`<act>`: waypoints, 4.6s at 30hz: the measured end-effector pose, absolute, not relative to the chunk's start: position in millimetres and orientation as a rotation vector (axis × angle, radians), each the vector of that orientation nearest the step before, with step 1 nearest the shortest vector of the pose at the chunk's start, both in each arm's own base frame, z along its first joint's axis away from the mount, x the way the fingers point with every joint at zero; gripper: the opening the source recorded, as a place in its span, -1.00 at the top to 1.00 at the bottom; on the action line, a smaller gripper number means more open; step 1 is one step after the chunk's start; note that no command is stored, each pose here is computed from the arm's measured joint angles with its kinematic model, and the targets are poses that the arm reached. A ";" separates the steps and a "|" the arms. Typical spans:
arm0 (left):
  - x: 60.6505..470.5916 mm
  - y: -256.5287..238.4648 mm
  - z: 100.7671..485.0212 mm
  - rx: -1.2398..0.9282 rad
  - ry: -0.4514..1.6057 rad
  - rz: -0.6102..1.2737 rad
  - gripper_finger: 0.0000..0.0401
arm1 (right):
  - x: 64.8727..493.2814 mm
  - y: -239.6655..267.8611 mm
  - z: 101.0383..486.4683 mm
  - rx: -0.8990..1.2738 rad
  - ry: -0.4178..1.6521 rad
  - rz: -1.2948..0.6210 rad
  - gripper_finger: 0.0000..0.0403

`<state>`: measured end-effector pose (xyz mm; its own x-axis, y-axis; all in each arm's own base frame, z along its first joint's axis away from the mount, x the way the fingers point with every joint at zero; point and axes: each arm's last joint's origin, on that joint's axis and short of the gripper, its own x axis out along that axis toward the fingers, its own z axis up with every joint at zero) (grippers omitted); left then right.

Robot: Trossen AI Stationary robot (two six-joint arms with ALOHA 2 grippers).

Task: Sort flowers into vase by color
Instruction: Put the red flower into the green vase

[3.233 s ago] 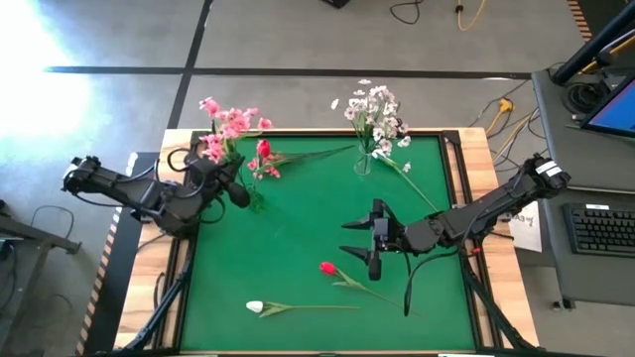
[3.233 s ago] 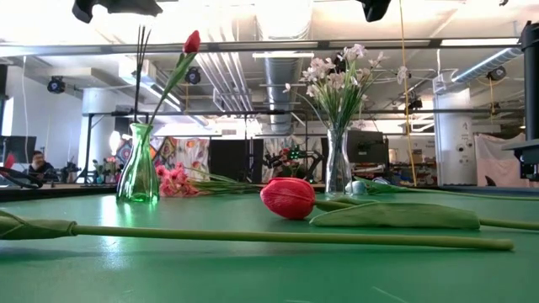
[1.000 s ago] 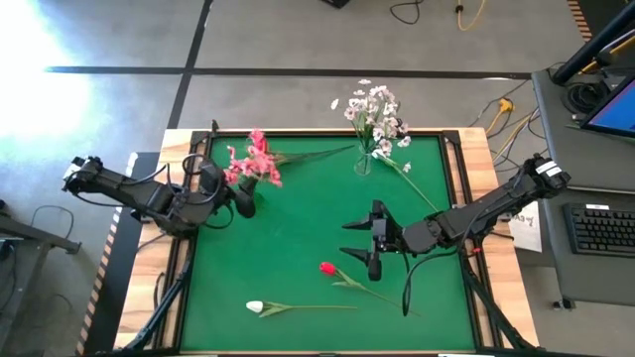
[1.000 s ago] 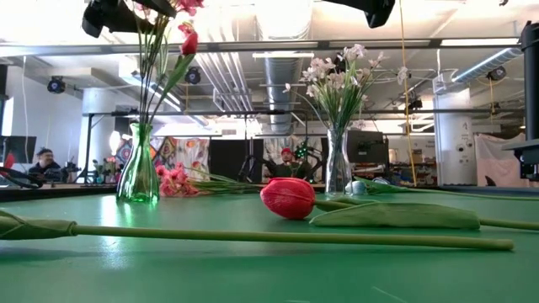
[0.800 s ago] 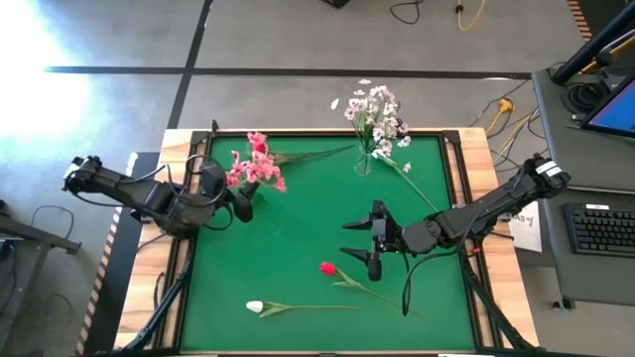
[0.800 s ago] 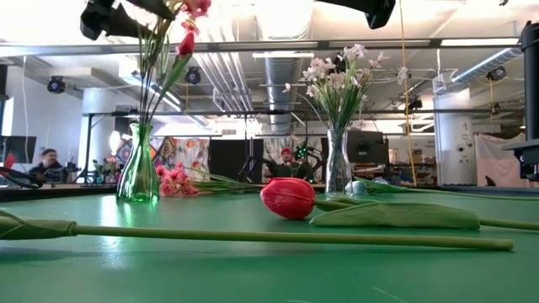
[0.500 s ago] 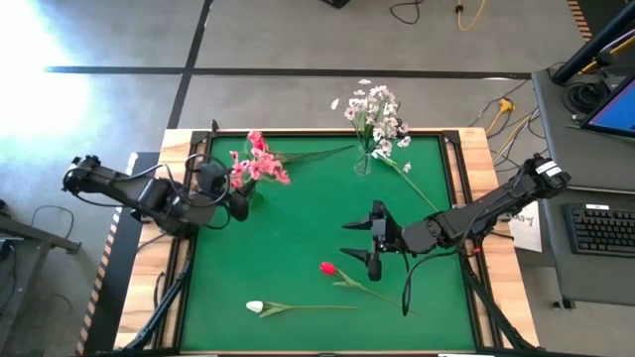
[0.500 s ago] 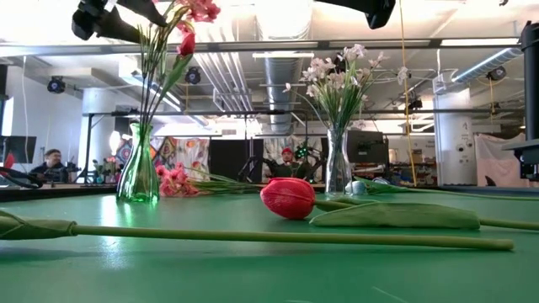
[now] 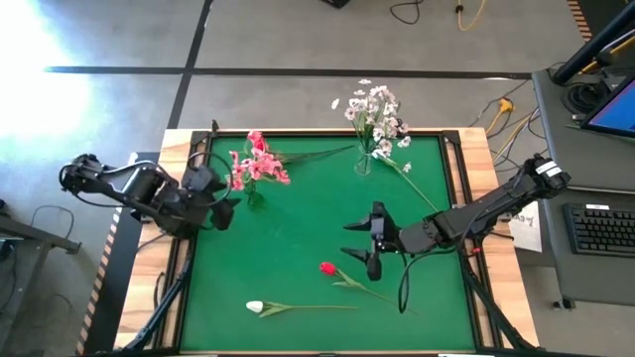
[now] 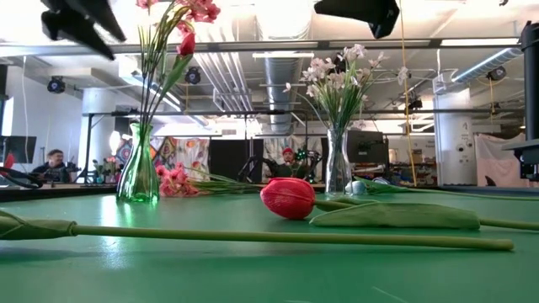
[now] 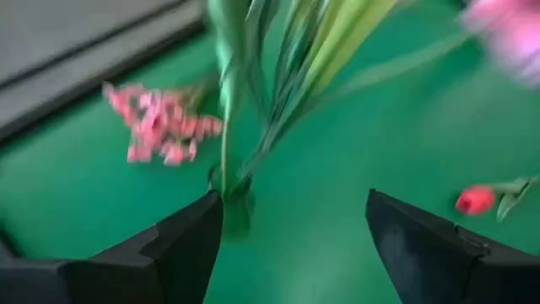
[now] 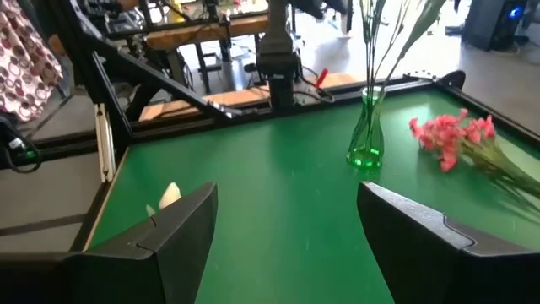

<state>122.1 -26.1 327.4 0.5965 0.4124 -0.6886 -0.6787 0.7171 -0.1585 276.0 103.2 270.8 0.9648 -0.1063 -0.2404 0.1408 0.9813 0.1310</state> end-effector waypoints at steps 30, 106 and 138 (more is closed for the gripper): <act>131.8 -121.1 249.3 -0.478 0.970 0.581 -0.37 | 266.7 92.9 320.1 0.585 0.932 -0.115 -0.21; 168.6 -176.0 224.5 -0.260 0.770 0.318 -0.37 | 278.5 145.4 252.6 0.023 0.606 -0.057 0.94; 172.8 -181.0 221.3 -0.229 0.777 0.322 -0.37 | 301.6 35.2 468.8 -0.238 -0.567 -0.017 0.94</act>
